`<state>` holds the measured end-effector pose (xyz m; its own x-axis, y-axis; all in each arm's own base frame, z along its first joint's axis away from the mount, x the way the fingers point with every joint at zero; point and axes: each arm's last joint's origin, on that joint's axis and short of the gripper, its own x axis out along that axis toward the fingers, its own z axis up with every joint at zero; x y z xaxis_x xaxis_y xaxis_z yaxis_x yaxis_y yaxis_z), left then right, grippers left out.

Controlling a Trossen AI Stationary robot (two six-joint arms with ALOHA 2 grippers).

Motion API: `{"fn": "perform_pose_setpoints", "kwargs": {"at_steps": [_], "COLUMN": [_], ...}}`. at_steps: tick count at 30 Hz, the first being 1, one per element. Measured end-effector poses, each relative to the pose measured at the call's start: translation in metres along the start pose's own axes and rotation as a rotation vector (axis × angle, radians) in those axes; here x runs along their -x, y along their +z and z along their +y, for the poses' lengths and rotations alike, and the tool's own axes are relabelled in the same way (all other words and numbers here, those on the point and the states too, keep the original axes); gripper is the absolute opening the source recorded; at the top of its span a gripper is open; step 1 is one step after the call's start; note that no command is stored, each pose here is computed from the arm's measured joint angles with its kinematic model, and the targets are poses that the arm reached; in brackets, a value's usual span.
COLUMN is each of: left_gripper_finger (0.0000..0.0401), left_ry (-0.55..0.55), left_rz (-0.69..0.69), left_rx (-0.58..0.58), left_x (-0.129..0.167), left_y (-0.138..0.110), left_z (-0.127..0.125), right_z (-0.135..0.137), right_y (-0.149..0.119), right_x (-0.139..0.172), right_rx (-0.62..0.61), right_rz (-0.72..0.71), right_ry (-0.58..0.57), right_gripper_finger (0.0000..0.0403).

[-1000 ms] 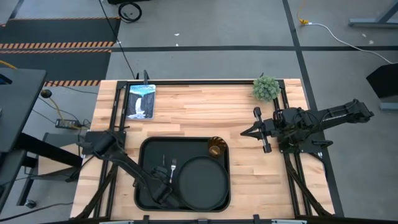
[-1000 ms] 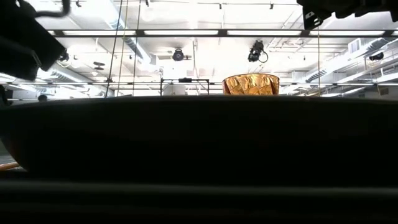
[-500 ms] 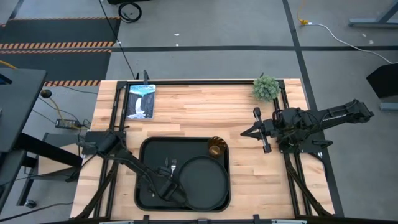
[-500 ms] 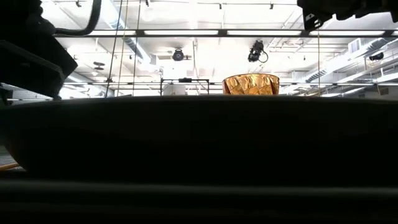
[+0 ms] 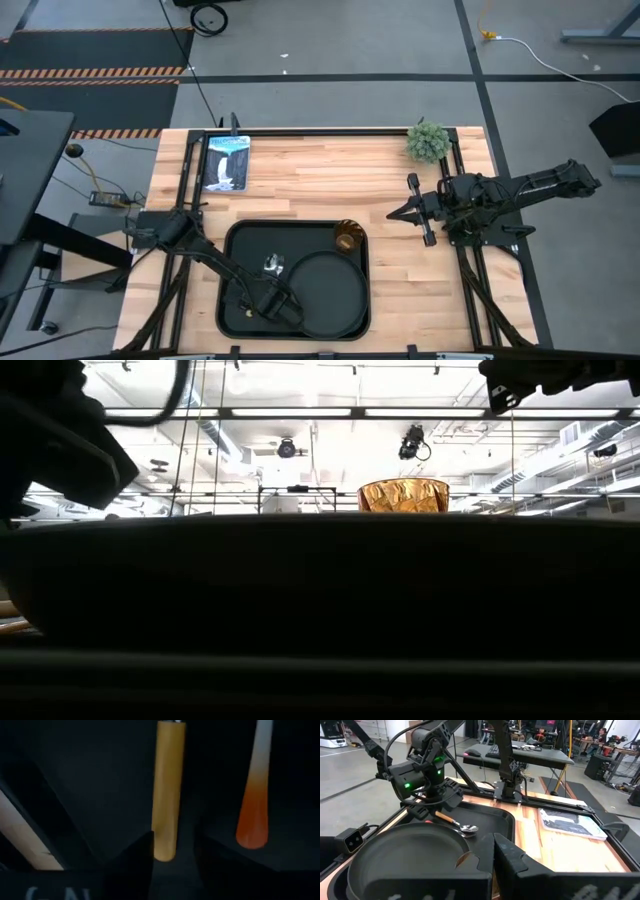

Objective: Pick and place plate/cup/fork/spoon on tray
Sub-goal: Put the yellow spoon to the left of the orange fork on the black tray, then adjust the silverwares on the black tray

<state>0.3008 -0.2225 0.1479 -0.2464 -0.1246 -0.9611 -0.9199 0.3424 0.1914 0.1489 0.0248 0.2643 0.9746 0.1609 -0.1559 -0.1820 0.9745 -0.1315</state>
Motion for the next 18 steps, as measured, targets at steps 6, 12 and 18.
{"fn": "perform_pose_setpoints", "kwargs": {"at_steps": [6, 12, 18], "left_gripper_finger": [0.0147, 0.0142, 0.0142], "left_ry": [-0.008, -0.028, 0.037], "left_rz": [0.070, 0.036, -0.115], "left_rx": [-0.080, -0.162, -0.256], "left_x": [0.006, 0.025, 0.042], "left_y": [0.011, 0.028, 0.052], "left_z": [-0.003, -0.008, -0.005], "right_z": [0.000, 0.000, 0.000], "right_y": [0.000, 0.000, 0.000], "right_x": [0.000, 0.000, 0.000], "right_rx": [-0.003, -0.007, -0.010], "right_rz": [0.000, 0.000, -0.001], "right_ry": [0.000, 0.001, 0.001], "right_gripper_finger": [0.0009, 0.0009, 0.0009]}}
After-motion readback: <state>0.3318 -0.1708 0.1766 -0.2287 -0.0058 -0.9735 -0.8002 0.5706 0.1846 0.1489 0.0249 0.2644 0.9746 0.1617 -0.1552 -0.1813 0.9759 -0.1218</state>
